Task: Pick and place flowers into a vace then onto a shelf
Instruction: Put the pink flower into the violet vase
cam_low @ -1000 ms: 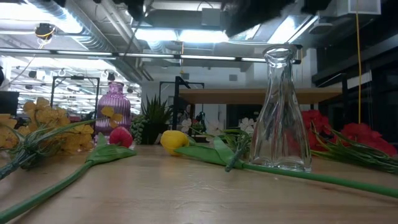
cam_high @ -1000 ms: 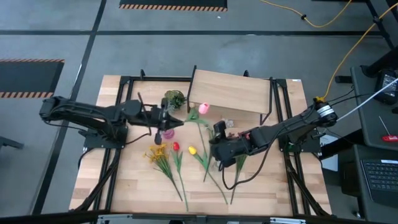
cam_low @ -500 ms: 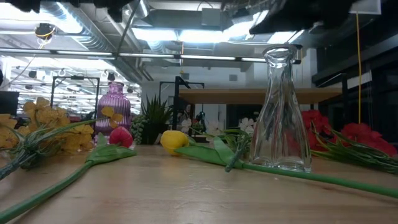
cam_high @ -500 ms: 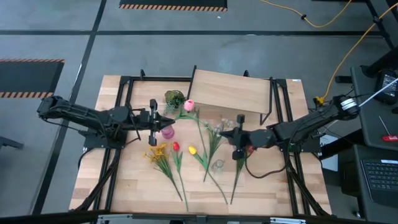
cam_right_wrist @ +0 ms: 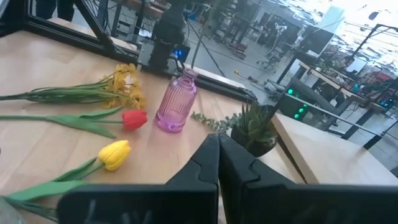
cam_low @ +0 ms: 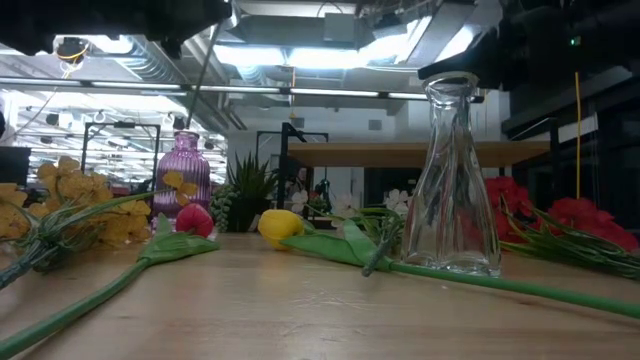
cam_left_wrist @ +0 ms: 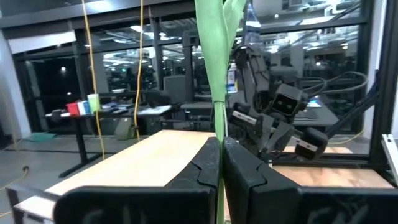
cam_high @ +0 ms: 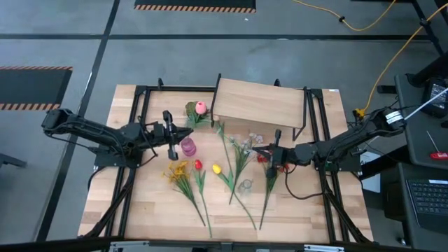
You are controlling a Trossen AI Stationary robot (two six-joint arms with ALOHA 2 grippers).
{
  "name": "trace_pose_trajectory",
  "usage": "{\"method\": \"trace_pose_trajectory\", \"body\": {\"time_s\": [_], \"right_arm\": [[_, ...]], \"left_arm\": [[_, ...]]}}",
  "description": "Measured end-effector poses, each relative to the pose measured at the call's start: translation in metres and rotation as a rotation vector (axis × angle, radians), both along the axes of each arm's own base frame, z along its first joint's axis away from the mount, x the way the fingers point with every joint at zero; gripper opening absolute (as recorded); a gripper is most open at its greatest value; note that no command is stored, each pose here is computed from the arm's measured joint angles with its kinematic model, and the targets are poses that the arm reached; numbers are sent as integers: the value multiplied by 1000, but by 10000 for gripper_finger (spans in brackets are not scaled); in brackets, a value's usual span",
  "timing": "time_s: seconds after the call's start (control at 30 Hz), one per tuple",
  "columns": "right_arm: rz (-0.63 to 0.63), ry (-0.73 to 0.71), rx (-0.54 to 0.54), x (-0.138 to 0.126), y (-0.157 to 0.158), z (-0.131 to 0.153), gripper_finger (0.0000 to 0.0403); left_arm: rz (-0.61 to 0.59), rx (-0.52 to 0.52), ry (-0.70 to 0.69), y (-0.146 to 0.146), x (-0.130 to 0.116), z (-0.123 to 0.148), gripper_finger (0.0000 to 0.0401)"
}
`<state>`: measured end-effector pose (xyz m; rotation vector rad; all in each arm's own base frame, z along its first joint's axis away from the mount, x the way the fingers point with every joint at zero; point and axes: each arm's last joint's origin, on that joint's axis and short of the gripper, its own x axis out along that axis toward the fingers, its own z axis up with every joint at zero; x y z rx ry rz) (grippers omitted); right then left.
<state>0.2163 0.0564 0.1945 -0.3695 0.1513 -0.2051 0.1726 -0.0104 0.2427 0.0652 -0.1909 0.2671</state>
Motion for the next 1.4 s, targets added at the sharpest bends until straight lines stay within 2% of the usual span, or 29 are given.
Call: {"method": "trace_pose_trajectory", "body": {"time_s": [0.3, 1.0, 1.4], "right_arm": [[0, -1, 2, 0, 0, 0, 0], [0, 1, 2, 0, 0, 0, 0], [-2, 5, 23, 0, 0, -1, 0]], "left_arm": [[64, -23, 24, 4, 1, -3, 3], [60, -69, 58, 3, 8, -12, 3], [178, -70, 76, 6, 9, -14, 3]]}}
